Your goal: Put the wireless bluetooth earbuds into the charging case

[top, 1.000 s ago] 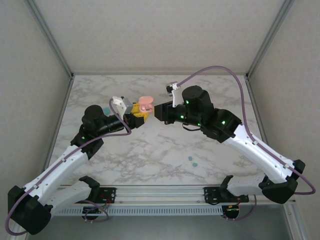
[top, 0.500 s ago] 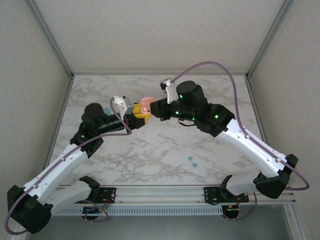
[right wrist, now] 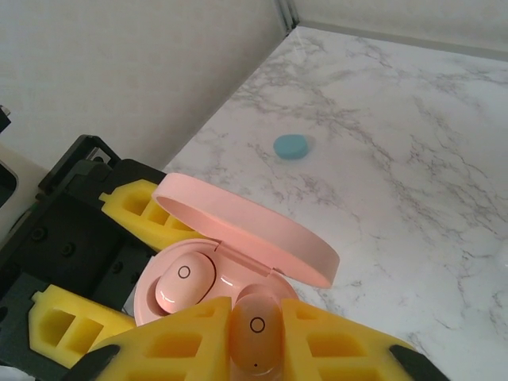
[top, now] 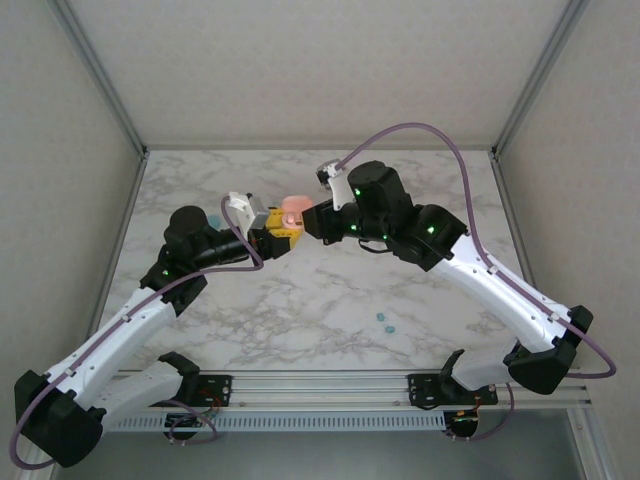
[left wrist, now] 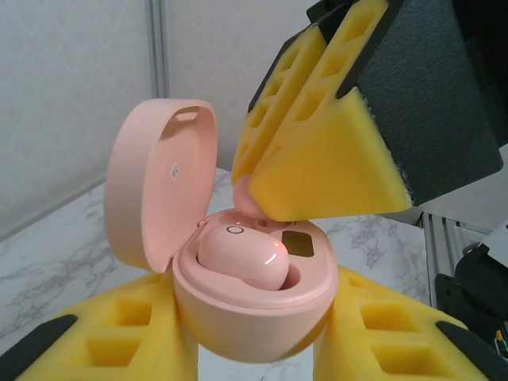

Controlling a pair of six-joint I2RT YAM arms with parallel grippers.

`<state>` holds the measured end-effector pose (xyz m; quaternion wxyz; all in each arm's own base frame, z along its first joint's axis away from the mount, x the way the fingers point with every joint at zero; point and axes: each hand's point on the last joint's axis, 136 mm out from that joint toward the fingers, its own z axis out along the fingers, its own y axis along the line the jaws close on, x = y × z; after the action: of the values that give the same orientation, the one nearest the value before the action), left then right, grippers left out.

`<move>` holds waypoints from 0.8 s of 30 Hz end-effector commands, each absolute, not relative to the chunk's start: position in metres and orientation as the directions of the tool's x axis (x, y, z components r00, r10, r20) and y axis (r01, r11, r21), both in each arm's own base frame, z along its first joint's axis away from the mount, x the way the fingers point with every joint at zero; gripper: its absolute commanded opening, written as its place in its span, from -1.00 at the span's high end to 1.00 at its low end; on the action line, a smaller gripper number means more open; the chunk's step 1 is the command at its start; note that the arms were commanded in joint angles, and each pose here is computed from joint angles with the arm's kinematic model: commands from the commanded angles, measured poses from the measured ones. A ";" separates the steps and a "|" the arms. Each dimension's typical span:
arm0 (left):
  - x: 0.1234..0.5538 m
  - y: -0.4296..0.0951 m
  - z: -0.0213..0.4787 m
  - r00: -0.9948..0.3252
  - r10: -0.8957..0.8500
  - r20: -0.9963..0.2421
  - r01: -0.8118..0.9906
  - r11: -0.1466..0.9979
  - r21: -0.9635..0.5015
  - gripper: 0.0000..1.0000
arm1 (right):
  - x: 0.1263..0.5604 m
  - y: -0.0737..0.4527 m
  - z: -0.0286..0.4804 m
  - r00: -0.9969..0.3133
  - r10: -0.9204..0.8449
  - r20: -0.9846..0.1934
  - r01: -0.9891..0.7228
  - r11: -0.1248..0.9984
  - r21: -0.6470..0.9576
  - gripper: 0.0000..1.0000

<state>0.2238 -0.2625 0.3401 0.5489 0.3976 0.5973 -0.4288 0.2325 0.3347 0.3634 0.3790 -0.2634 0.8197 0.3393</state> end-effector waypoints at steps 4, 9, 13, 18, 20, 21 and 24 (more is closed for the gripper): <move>0.221 -0.263 0.364 -0.014 -0.029 -0.999 0.949 0.313 -0.022 0.69 | 0.231 0.337 0.366 -0.577 -0.204 -0.791 -0.705 0.614 0.356 0.50; 0.221 -0.263 0.365 -0.010 -0.032 -0.999 0.949 0.314 -0.020 0.69 | 0.231 0.338 0.365 -0.582 -0.208 -0.786 -0.704 0.613 0.359 0.44; 0.221 -0.262 0.366 -0.006 -0.033 -0.999 0.947 0.320 -0.016 0.69 | 0.230 0.336 0.370 -0.579 -0.201 -0.790 -0.702 0.616 0.358 0.40; 0.224 -0.260 0.363 -0.004 -0.021 -1.000 0.940 0.342 -0.011 0.69 | 0.229 0.321 0.393 -0.579 -0.112 -0.807 -0.674 0.623 0.397 0.30; 0.225 -0.260 0.360 -0.002 -0.012 -1.000 0.938 0.347 -0.006 0.69 | 0.234 0.309 0.402 -0.600 -0.038 -0.799 -0.632 0.635 0.444 0.18; 0.225 -0.260 0.358 -0.001 -0.007 -1.000 0.938 0.346 -0.003 0.69 | 0.238 0.305 0.404 -0.614 -0.007 -0.789 -0.611 0.637 0.470 0.13; 0.225 -0.261 0.356 0.001 0.005 -1.000 0.939 0.343 0.003 0.69 | 0.256 0.294 0.403 -0.693 0.097 -0.714 -0.504 0.643 0.577 0.11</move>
<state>0.2283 -0.2609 0.3398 0.5601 0.3970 0.5985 -0.4130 0.2467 0.3042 0.3886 0.3801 -0.1851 0.8283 0.3677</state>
